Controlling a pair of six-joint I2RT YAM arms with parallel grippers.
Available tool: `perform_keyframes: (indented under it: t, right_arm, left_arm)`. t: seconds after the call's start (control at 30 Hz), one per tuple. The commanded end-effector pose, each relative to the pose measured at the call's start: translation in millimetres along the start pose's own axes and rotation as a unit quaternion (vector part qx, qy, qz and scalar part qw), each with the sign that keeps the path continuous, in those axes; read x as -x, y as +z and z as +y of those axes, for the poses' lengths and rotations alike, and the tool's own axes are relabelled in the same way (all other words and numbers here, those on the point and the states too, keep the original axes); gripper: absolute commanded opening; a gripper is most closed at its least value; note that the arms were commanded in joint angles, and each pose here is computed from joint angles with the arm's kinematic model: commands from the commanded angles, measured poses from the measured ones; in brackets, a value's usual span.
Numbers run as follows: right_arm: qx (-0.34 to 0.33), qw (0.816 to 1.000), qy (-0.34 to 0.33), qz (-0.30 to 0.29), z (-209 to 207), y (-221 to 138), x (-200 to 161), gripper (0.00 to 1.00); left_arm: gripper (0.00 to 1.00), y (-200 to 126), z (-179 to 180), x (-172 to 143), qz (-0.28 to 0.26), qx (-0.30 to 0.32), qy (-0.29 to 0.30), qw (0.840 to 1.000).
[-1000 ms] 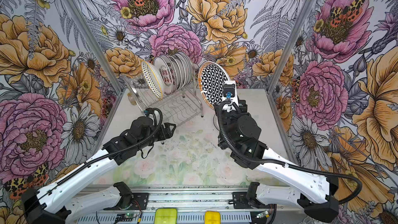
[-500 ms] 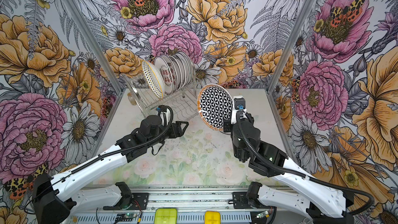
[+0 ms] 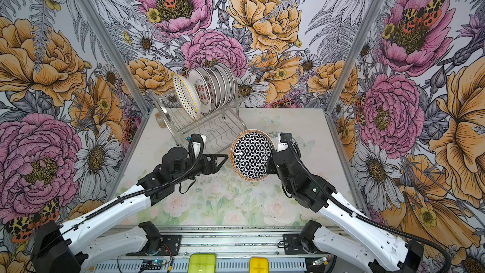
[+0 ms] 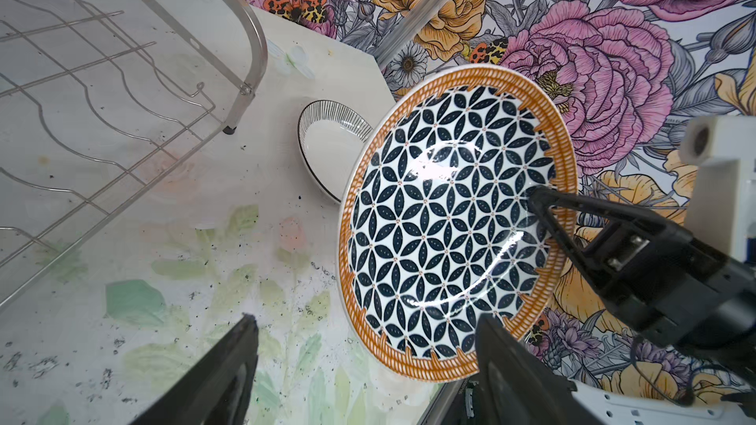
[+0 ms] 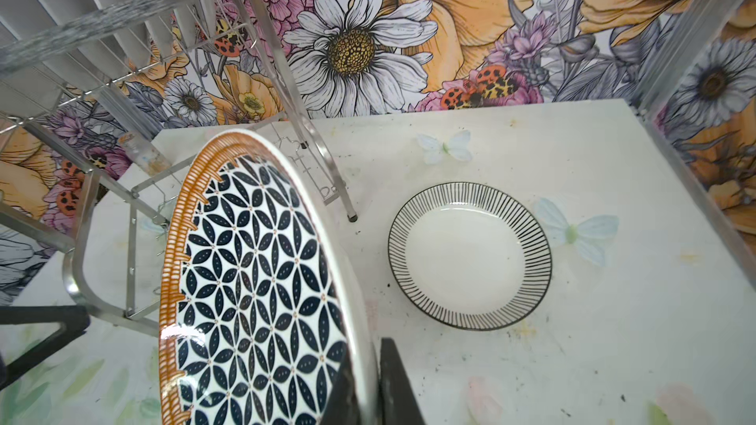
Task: Unload the plates from the dish rack
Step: Place the plate on the plate.
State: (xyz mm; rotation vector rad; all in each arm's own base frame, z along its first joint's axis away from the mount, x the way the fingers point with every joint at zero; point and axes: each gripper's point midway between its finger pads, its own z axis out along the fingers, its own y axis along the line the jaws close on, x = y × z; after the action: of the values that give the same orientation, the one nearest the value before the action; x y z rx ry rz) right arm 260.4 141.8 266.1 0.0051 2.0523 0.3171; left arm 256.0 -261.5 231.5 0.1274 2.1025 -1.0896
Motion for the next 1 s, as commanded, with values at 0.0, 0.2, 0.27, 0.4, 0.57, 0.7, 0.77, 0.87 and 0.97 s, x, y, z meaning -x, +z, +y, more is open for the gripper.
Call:
perform_keyframes:
  t: [0.0, 0.2, 0.27, 0.4, 0.57, 0.7, 0.77, 0.87, 0.97]
  right_arm:
    - [0.104, 0.988, 0.102, -0.053, 31, -16, 38, 0.00]
    - [0.140, 0.982, 0.125, -0.027, 42, -4, 29, 0.00]
    - [0.150, 0.980, 0.129, -0.024, 47, -2, 28, 0.00]
    - [0.167, 0.976, 0.140, -0.023, 52, 2, 28, 0.00]
    - [0.179, 0.972, 0.153, -0.014, 54, 8, 26, 0.00]
    - [0.174, 0.972, 0.156, -0.007, 52, 16, 20, 0.00]
    - [0.173, 0.973, 0.154, -0.005, 51, 19, 18, 0.00]
    - [0.170, 0.973, 0.154, -0.003, 51, 25, 16, 0.00]
    - [0.173, 0.973, 0.150, -0.004, 53, 28, 18, 0.00]
  left_arm:
    - [0.83, 5, -10, 0, 0.006, -0.040, 0.009, 0.999]
    - [0.82, 12, -11, -3, 0.013, -0.064, 0.004, 0.998]
    - [0.80, 15, -11, -4, 0.017, -0.064, 0.003, 0.998]
    - [0.75, 21, -7, -5, 0.025, -0.069, -0.005, 0.997]
    - [0.54, 25, -5, -7, 0.032, -0.073, -0.013, 0.997]
    - [0.37, 23, -1, -8, 0.032, -0.066, -0.019, 0.997]
    - [0.31, 23, 0, -9, 0.037, -0.064, -0.021, 0.997]
    - [0.23, 24, 3, -13, 0.047, -0.056, -0.023, 0.997]
    - [0.04, 27, 6, -14, 0.056, -0.050, -0.026, 0.997]
